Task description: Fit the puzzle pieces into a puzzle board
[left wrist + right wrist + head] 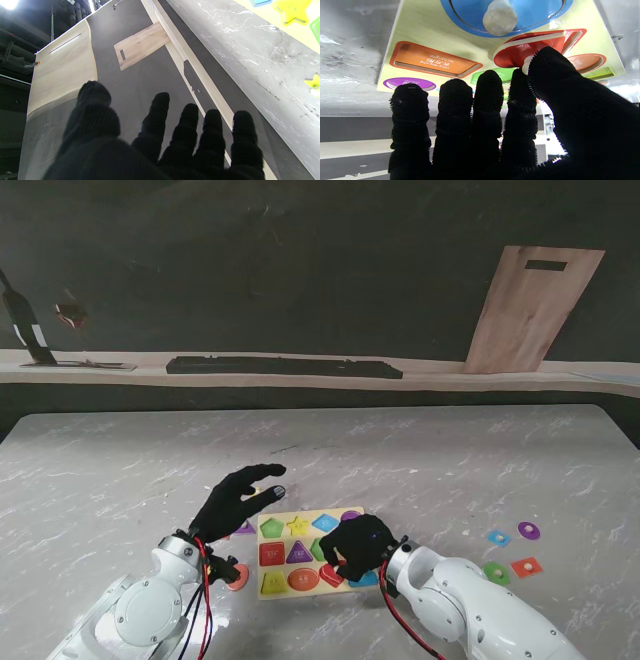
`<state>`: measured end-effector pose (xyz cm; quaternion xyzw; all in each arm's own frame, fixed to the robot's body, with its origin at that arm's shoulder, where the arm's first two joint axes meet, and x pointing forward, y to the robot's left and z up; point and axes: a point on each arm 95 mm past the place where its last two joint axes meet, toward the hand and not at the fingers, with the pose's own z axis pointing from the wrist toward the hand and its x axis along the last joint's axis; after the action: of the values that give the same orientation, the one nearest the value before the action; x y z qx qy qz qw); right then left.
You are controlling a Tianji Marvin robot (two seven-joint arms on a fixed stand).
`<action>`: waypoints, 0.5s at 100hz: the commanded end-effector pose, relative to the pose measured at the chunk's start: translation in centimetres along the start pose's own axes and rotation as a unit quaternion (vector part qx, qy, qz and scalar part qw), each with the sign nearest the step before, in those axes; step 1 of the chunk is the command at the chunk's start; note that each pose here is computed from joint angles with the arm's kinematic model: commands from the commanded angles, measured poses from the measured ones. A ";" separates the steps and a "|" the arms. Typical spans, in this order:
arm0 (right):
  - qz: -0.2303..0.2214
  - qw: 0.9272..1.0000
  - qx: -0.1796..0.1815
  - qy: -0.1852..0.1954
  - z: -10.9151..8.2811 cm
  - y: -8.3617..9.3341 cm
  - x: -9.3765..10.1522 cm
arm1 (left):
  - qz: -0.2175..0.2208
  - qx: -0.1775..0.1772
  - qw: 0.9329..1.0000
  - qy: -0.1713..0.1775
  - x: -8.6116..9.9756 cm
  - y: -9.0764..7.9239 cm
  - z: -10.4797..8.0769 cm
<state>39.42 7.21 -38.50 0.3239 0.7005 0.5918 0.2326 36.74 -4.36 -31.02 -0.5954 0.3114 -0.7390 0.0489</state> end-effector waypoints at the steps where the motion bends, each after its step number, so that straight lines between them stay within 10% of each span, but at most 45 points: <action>1: 0.002 1.000 0.009 0.003 0.0 -0.6 0.4 | -0.004 -0.002 1.000 -0.002 0.0 0.2 0.0; 50: 0.009 1.000 0.019 0.012 0.6 -0.8 1.2 | -0.003 -0.001 1.000 -0.002 0.0 0.2 0.0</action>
<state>39.30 8.03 -38.78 0.3270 0.7073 0.5873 0.2190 36.77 -4.35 -31.06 -0.5962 0.3116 -0.7383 0.0489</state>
